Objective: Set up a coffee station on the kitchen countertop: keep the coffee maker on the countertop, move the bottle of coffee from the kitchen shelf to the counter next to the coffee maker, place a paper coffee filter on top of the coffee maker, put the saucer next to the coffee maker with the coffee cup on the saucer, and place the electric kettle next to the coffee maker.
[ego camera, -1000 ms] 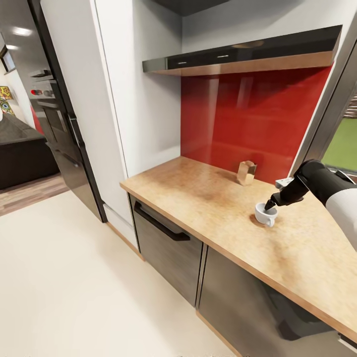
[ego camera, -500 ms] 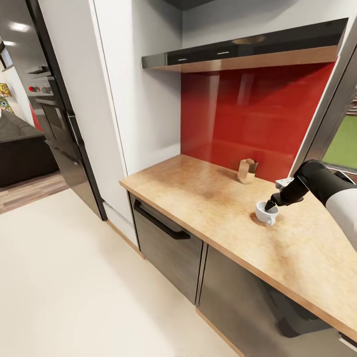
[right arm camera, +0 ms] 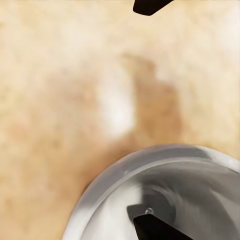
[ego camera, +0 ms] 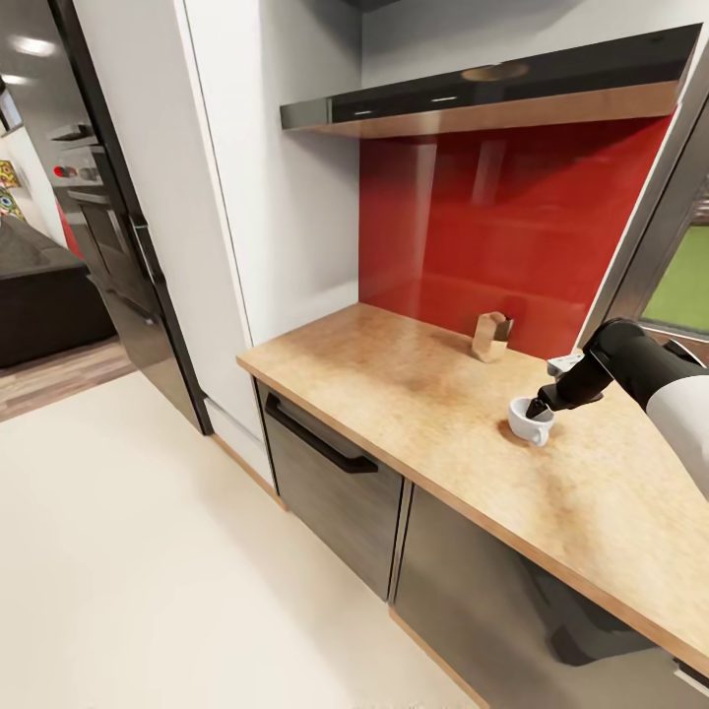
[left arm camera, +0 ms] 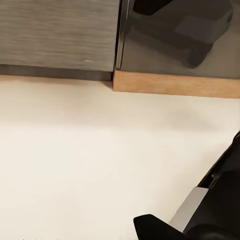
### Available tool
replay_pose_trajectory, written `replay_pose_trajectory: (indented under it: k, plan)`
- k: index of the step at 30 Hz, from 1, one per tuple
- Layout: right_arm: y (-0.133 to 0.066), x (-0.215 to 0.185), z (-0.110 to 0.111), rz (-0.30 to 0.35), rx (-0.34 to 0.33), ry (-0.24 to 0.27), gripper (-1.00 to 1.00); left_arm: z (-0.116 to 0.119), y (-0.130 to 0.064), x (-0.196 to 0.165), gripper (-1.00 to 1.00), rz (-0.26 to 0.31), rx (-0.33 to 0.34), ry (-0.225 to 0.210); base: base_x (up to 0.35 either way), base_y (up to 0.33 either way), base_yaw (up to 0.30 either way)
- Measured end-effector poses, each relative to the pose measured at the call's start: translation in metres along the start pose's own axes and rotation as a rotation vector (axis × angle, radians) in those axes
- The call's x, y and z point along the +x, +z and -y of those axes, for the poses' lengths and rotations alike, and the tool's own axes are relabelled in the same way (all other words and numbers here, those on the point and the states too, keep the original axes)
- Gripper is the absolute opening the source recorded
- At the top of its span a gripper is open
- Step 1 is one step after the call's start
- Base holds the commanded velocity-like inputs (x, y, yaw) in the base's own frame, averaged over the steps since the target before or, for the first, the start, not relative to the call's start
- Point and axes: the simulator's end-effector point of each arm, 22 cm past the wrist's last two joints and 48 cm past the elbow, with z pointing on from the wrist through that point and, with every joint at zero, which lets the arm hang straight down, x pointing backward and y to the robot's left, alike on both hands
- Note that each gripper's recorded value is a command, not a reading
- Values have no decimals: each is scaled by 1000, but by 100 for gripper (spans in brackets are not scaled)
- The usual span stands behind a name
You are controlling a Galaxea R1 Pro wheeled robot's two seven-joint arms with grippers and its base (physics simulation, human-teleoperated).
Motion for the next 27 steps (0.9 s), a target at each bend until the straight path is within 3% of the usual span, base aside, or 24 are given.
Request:
replay_pose_trajectory:
  k: [8, 9, 27]
  plan:
    - [0, 0, 1, -1, 1, 0, 100, 0, 0, 0, 100, 0, 0, 0, 0, 0, 0]
    - [0, 0, 1, -1, 1, 0, -100, 0, 0, 0, 100, 0, 0, 0, 0, 0, 0]
    - [0, -1, 0, 4, -6, 3, -100, 0, 0, 0, 100, 0, 1, 0, 0, 0, 0]
